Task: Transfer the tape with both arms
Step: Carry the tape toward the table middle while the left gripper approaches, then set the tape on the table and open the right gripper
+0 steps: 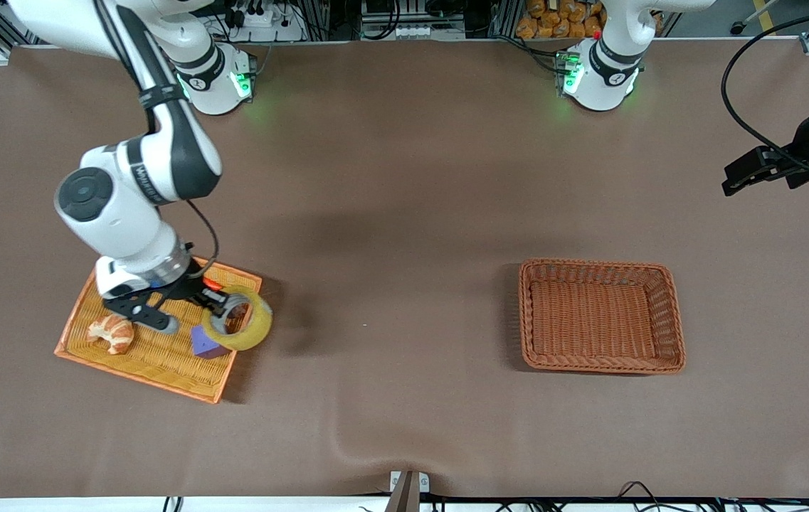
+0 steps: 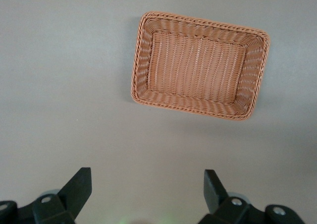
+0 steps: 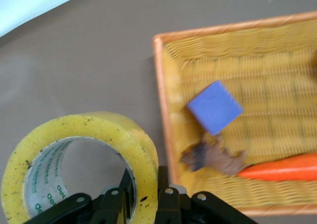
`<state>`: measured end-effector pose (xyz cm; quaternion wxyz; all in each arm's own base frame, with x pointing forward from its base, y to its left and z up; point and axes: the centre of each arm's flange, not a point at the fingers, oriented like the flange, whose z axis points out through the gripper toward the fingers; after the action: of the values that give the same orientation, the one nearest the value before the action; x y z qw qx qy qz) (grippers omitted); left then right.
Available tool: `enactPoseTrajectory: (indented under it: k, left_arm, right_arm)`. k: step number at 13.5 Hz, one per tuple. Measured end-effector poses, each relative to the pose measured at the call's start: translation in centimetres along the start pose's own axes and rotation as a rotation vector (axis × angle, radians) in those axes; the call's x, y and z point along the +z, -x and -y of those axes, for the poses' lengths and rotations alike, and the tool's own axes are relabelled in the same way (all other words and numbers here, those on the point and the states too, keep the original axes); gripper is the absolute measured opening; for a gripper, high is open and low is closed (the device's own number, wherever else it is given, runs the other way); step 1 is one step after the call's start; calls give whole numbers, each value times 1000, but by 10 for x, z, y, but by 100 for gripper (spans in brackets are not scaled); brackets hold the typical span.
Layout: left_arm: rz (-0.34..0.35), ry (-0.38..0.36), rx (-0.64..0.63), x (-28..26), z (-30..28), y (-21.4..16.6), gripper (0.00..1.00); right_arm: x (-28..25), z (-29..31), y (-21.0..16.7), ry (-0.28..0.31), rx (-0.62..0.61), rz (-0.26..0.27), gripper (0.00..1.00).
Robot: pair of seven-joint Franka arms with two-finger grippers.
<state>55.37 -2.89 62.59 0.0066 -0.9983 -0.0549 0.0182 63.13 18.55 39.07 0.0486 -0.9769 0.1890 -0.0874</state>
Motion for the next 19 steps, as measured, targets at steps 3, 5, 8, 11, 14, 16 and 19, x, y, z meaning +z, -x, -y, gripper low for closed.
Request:
enactPoseTrajectory:
  k: [3, 5, 8, 11, 14, 16, 19]
  left_arm:
    - [0, 0, 0, 0, 0, 0, 100]
    - [-1, 0, -2, 0, 1, 0, 100]
    - [-2, 0, -2, -1, 1, 0, 100]
    - [4, -1, 9, 10, -6, -7, 100]
    - [-6, 24, 35, 48, -33, -35, 100]
    - [-23, 53, 70, 83, -68, -56, 100]
    - [-59, 69, 136, 128, -129, -72, 100]
  right_arm:
    - [12, 55, 48, -7, 16, 27, 22]
    - [45, 97, 90, 12, 48, 57, 22]
    - [93, 141, 116, 40, 134, 41, 22]
    - [118, 163, 133, 50, 171, 48, 22]
    - [131, 178, 163, 68, 184, 62, 22]
    - [132, 181, 166, 69, 178, 56, 37]
    - [116, 180, 145, 65, 178, 8, 69]
